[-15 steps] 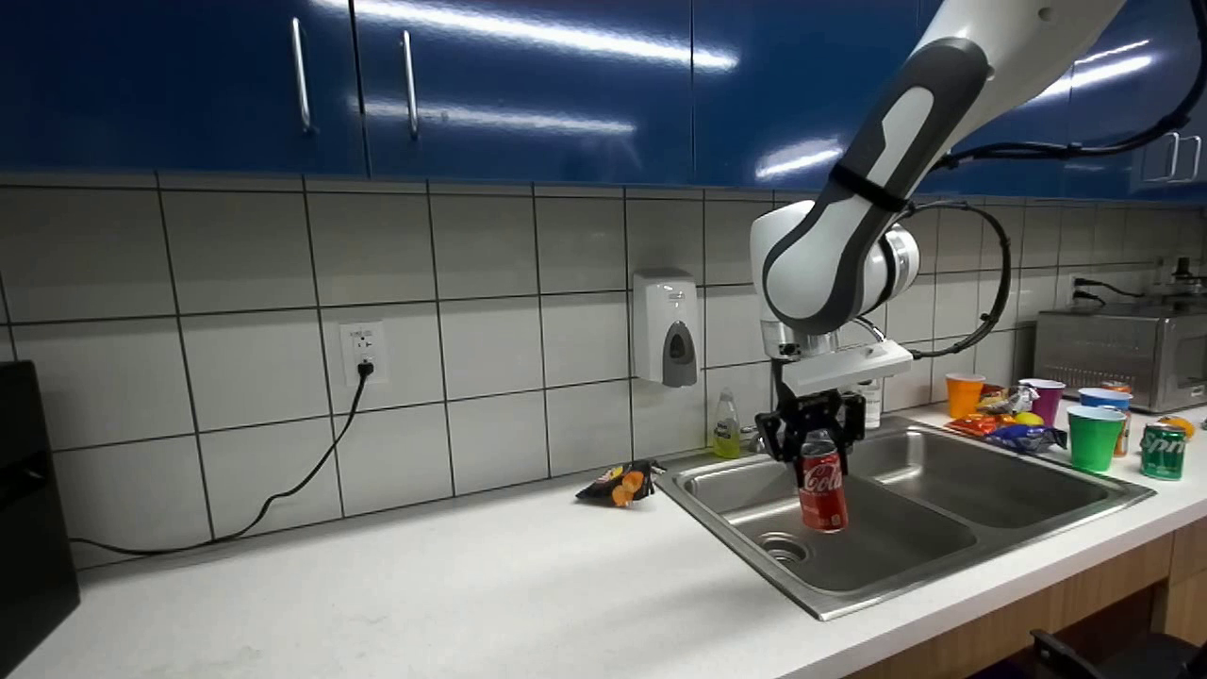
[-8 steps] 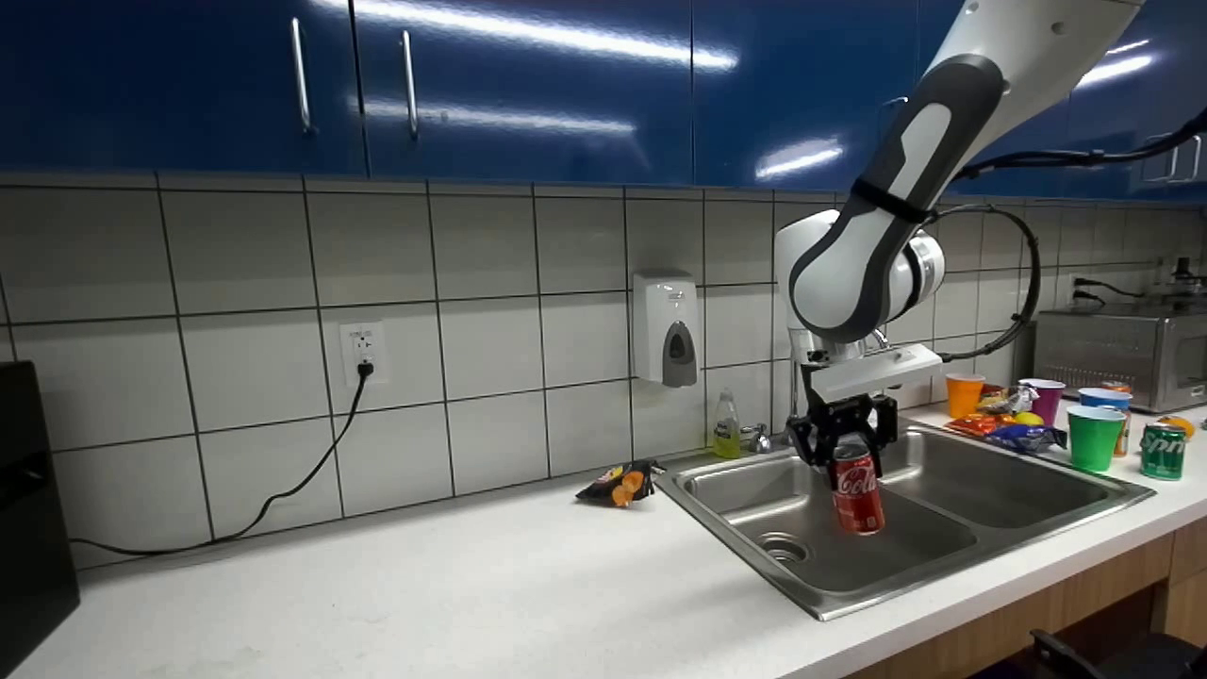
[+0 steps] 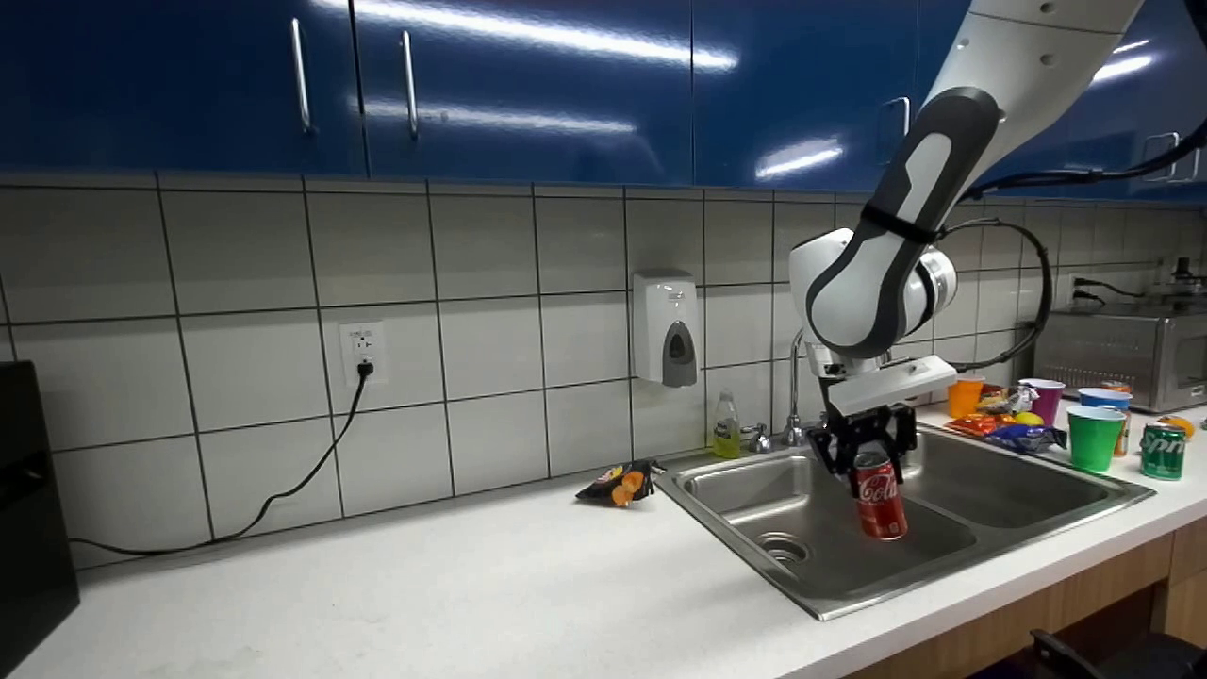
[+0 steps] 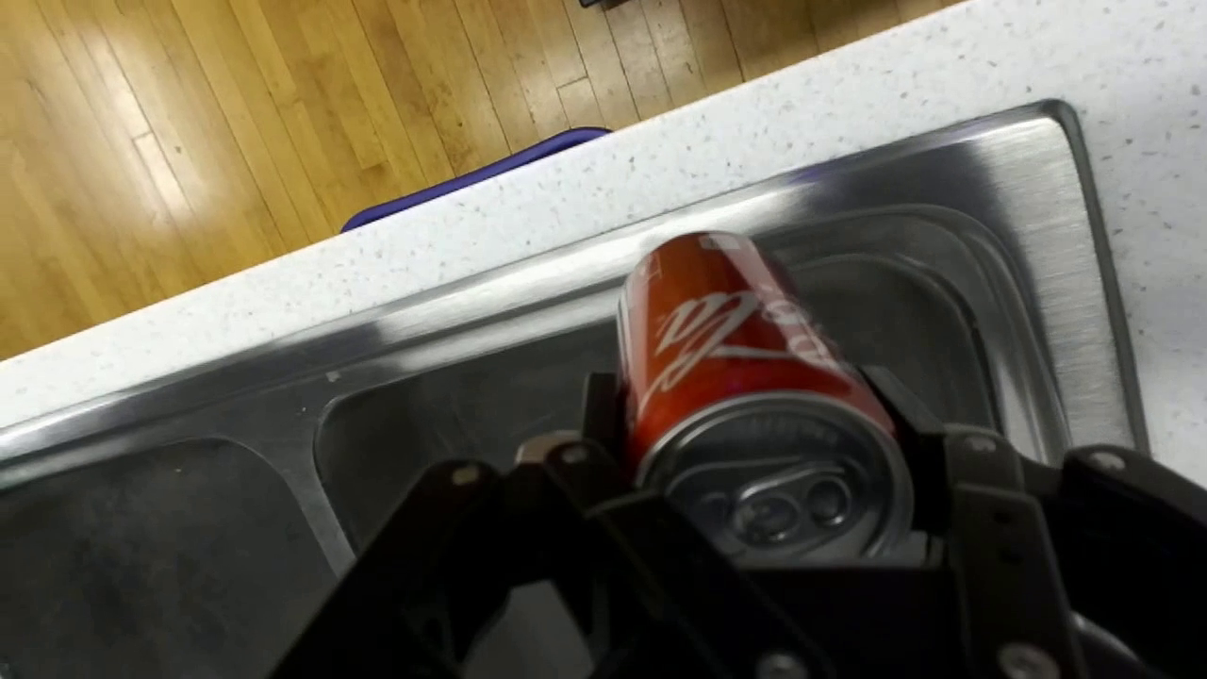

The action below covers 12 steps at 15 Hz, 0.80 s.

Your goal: Put the red can inside the left sink

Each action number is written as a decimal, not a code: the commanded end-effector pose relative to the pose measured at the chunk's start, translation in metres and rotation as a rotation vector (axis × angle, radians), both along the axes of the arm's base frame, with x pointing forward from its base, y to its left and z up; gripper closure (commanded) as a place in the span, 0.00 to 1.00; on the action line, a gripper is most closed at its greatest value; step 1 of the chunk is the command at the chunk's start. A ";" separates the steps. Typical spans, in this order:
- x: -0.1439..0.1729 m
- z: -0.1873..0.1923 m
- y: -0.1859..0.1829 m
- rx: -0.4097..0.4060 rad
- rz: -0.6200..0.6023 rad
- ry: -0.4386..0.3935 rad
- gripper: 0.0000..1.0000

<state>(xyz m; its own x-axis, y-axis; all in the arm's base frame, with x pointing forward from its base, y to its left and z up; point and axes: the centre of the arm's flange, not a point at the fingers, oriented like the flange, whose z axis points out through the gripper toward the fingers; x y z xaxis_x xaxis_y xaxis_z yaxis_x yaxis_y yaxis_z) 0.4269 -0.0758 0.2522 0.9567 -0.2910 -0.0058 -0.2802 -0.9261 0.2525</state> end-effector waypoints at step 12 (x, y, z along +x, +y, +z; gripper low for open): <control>0.074 -0.041 -0.056 -0.073 -0.037 -0.034 0.62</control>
